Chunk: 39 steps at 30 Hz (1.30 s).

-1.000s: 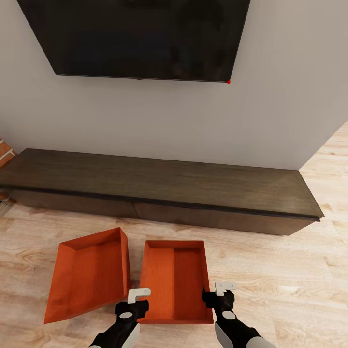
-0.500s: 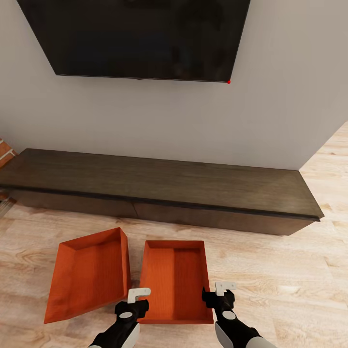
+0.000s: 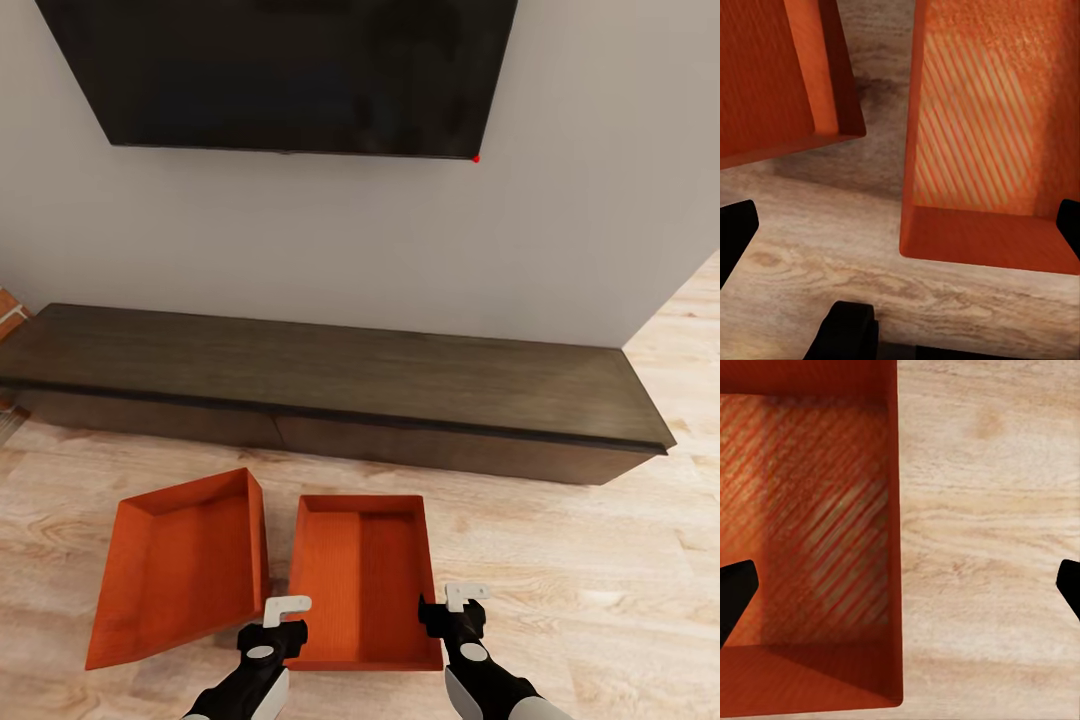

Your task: Move the two storage containers from the living room to the garage. In the garage, place one container on the floor and stack the other container on top of it (either order is fine).

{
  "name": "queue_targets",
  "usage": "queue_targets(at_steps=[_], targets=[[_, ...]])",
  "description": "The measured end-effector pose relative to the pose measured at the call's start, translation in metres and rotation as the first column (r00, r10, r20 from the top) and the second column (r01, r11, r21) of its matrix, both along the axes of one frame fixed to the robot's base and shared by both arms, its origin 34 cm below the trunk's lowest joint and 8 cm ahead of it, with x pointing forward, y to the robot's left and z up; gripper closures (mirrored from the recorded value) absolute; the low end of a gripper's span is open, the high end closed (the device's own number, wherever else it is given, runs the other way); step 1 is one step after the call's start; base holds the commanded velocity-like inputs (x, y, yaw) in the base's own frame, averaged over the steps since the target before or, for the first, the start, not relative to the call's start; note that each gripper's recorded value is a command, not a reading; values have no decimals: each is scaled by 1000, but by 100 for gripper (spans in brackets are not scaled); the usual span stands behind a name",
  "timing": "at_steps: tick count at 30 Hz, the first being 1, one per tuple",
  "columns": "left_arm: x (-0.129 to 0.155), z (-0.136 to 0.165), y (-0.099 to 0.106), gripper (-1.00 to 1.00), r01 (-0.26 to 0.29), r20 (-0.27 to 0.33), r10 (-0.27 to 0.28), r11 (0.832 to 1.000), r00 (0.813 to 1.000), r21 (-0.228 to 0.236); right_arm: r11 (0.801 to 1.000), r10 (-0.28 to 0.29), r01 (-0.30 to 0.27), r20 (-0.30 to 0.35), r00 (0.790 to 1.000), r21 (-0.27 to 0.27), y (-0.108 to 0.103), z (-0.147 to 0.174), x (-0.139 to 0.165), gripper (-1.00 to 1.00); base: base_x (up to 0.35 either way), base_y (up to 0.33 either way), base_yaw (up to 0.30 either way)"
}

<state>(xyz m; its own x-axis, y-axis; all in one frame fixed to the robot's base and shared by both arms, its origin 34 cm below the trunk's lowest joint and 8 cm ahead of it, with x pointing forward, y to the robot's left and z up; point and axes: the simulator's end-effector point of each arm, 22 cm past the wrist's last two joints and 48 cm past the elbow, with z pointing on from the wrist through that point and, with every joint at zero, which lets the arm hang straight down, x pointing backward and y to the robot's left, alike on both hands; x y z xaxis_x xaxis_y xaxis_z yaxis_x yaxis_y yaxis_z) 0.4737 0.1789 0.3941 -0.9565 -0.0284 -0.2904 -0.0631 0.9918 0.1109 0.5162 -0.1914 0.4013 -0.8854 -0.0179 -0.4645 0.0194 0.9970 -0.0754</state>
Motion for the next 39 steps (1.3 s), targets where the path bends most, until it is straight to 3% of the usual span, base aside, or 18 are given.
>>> queue_targets(at_steps=[39], targets=[[-7,-73,1,-100,-2,1,2,1000,1000,0,1000,0,0,0,1000,0,0,-73,-7,-100,0,0,0]])
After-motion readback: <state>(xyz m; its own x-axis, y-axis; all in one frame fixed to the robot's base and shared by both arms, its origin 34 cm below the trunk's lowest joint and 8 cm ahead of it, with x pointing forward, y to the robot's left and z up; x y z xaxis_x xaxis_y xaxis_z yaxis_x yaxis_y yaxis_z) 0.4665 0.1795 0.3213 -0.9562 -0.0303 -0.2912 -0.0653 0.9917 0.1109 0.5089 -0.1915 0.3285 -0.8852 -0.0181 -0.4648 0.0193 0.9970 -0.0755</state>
